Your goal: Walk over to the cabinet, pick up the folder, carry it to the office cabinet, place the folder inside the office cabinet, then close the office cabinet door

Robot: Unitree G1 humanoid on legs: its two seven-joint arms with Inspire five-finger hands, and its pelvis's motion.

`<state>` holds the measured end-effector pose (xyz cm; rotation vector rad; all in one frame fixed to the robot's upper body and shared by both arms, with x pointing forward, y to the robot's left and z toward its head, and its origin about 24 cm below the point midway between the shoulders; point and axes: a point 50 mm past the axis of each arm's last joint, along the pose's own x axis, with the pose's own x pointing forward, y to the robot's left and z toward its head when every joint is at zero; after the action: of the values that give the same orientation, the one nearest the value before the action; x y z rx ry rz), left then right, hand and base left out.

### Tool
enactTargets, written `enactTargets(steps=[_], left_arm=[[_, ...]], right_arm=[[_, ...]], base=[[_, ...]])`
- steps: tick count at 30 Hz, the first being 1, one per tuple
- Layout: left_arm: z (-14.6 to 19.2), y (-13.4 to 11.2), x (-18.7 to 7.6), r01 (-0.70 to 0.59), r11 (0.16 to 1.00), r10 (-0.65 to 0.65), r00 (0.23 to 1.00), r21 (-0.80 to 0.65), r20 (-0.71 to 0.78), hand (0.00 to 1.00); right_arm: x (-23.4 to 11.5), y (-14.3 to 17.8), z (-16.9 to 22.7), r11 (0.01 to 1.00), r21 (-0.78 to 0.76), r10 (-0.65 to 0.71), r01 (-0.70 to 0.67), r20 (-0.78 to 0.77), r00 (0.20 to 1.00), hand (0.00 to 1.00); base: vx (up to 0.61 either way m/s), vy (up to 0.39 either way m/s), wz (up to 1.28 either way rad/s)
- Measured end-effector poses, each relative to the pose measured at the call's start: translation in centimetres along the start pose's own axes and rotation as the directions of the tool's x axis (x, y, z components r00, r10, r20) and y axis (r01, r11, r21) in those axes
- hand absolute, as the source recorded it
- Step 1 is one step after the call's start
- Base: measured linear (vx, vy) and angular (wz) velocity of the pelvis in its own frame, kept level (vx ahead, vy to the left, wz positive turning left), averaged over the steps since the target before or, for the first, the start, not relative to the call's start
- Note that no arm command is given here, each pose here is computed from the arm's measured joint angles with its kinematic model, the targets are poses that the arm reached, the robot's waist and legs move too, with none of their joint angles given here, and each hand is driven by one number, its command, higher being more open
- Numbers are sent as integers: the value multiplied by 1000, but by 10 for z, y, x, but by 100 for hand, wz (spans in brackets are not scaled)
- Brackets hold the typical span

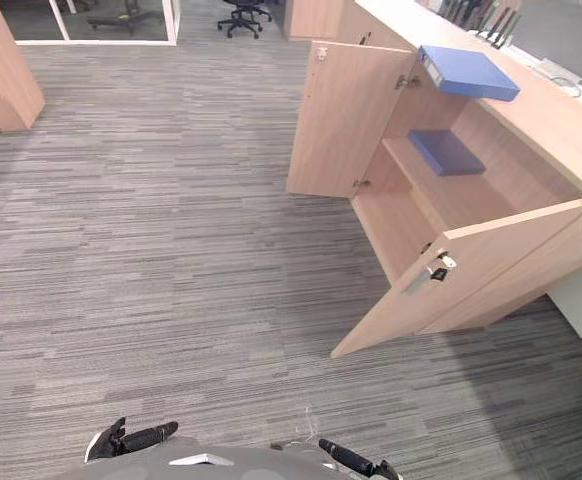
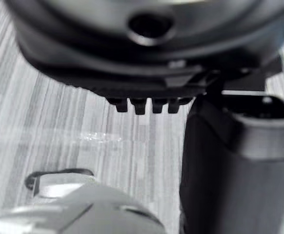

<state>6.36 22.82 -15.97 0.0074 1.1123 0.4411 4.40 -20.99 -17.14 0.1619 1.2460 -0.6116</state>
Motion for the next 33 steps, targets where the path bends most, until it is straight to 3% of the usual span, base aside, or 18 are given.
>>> enactTargets(steps=[2, 11, 21, 28, 31, 33], left_arm=[[7, -2, -1, -4, 998, 6, 999, -57, 41, 100], [4, -13, -1, 10, 1000, -10, 1000, -11, 19, 100], [-10, -10, -2, 45, 987, -39, 998, 155, -41, 100], [0, -20, 1, 83, 968, -80, 997, 238, -24, 100], [-2, -10, 2, 38, 985, -33, 999, 171, -35, 100], [-11, -16, -1, 45, 990, -37, 997, 132, -69, 100]], right_arm=[[0, -1, -2, 1000, -16, -11, 11, -4, 1000, 100], [4, -8, 10, 999, -28, -30, 30, 3, 1000, 100], [4, -10, 13, 998, 52, -26, 26, 2, 1000, 100], [4, -2, 25, 996, 83, -20, 16, 47, 999, 100], [2, 7, 23, 996, 92, -2, -2, 42, 999, 100], [2, 2, 29, 996, 92, -11, 5, 70, 997, 100]], base=[[67, 29, -19], [278, 275, -24], [387, 215, -17], [182, -42, 14], [127, -232, -24], [150, -244, -33]])
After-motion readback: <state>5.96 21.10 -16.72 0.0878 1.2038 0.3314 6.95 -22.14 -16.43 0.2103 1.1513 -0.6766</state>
